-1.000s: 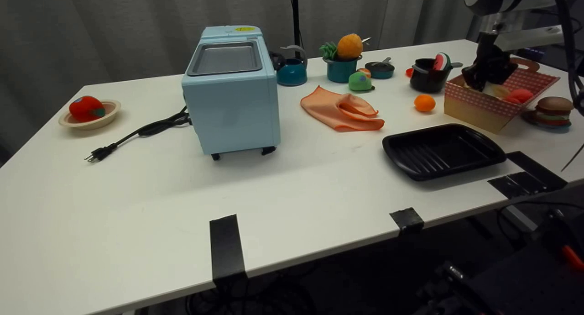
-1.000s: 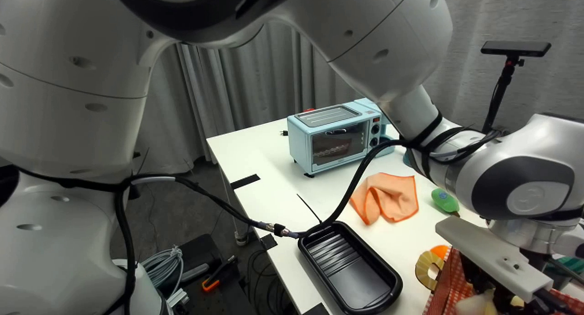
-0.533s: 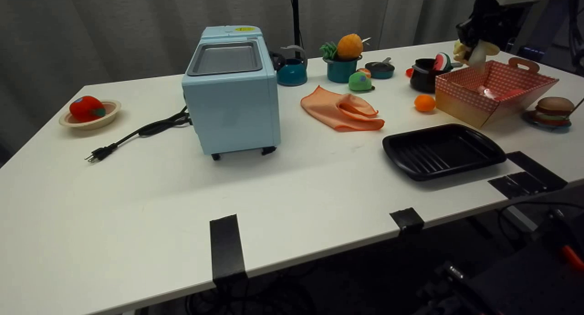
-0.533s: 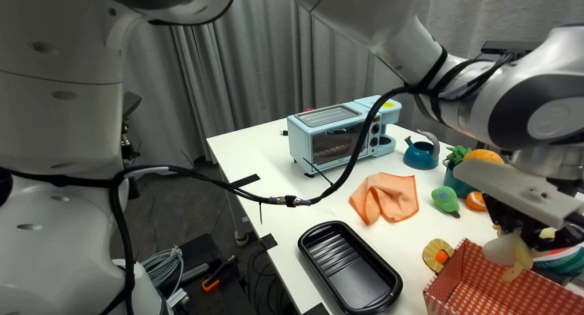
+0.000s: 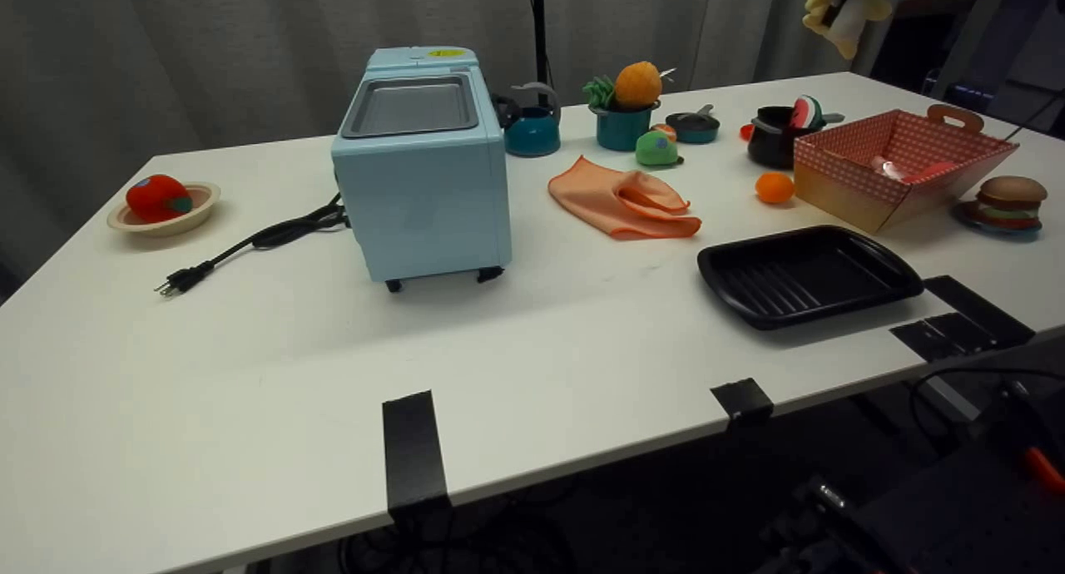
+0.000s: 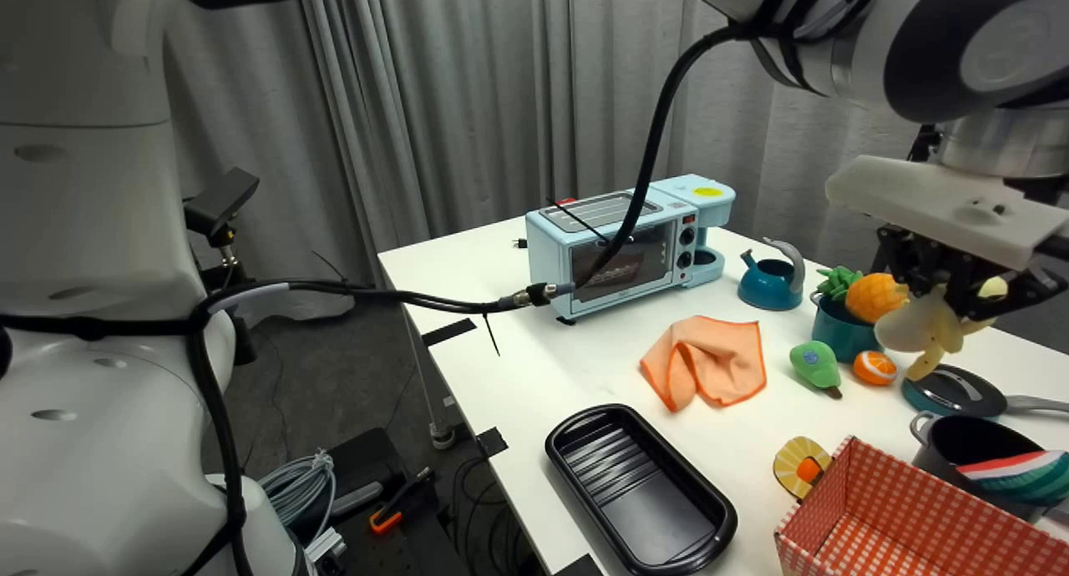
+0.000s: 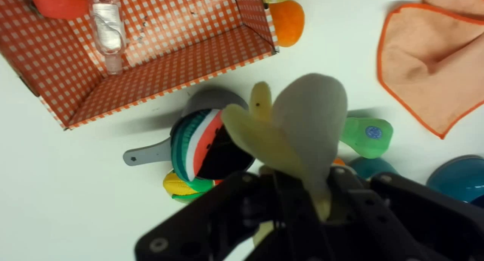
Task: Put the banana plush toy on the black tray
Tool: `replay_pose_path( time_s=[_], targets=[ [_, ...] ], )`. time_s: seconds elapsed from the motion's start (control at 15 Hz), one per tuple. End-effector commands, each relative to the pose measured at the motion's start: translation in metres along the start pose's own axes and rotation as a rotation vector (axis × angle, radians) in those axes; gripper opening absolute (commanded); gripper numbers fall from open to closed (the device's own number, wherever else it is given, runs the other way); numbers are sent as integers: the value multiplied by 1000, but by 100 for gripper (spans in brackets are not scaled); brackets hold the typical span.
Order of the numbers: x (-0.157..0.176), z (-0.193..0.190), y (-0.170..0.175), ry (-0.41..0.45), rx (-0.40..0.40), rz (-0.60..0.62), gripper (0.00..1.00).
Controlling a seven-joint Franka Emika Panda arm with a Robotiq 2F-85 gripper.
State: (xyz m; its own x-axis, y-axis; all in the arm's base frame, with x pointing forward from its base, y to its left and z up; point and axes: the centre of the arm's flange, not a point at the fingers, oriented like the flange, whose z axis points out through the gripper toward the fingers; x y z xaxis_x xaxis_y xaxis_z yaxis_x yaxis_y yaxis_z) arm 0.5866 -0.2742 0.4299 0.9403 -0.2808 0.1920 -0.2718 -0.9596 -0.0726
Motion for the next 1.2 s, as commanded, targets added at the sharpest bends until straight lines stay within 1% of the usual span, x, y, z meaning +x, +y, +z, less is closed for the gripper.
replay_pose_path(
  time_s=[0.0,0.2,0.47,0.8,1.13],
  targets=[
    [-25,-27,-16,3,78,-55,3],
    [-49,-33,-29,-13,108,-103,3],
    [-90,-29,-43,-56,120,-168,3],
    [-147,-6,-54,-129,133,-228,3],
    [-198,24,-53,-197,140,-285,3]
  ],
)
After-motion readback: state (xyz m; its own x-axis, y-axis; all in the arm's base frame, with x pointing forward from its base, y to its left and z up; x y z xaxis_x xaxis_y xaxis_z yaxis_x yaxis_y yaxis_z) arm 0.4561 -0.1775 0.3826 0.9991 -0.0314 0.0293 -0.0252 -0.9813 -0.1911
